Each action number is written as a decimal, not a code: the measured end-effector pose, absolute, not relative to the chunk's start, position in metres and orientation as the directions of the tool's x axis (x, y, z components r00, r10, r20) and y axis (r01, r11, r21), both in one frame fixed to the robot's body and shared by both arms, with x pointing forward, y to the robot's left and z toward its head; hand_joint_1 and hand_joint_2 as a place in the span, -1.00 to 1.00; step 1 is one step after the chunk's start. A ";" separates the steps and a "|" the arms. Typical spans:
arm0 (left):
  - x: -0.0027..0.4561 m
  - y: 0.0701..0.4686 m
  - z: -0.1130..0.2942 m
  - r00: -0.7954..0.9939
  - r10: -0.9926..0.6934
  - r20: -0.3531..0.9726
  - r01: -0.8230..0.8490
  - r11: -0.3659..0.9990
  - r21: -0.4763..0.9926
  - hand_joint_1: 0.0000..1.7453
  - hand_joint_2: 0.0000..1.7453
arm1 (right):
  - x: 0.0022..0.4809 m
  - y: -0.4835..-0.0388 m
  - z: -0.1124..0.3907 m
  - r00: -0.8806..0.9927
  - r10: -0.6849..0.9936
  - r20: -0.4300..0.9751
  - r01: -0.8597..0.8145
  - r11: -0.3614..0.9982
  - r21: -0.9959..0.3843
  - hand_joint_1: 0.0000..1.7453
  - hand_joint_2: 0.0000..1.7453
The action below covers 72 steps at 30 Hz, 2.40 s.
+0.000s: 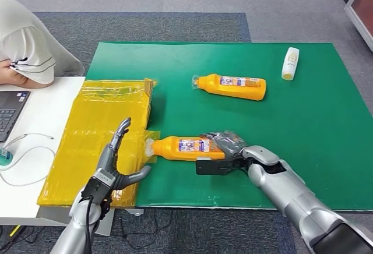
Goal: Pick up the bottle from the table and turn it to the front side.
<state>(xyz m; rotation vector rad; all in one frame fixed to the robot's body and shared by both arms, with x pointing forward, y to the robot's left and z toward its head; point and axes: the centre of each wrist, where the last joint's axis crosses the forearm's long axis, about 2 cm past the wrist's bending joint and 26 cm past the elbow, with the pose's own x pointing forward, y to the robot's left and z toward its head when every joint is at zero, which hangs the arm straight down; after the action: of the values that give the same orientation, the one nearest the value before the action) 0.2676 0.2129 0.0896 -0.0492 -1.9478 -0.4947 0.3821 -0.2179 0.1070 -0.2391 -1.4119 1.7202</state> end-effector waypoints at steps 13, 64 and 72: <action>0.268 0.213 0.090 -0.425 -0.190 0.885 0.255 0.913 0.318 -1.00 1.00 | 0.372 -0.222 0.095 -0.552 0.656 0.515 -0.526 0.205 -0.825 1.00 1.00; 0.260 0.236 0.063 -0.319 0.092 0.943 0.367 0.930 0.033 -1.00 1.00 | 0.318 -0.231 0.092 -0.417 -0.039 0.908 -0.578 0.783 -0.232 1.00 1.00; 0.265 0.241 0.046 -0.226 0.235 0.945 0.468 0.877 -0.106 -1.00 1.00 | 0.319 -0.214 0.112 -0.488 -0.092 0.868 -0.591 0.767 -0.250 1.00 1.00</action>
<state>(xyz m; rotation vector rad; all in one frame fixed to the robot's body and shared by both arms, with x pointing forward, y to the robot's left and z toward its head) 0.2649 0.2410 0.0461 -0.5294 -1.8155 -0.2357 0.3195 -0.2144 0.1124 0.5128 -2.0149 0.6650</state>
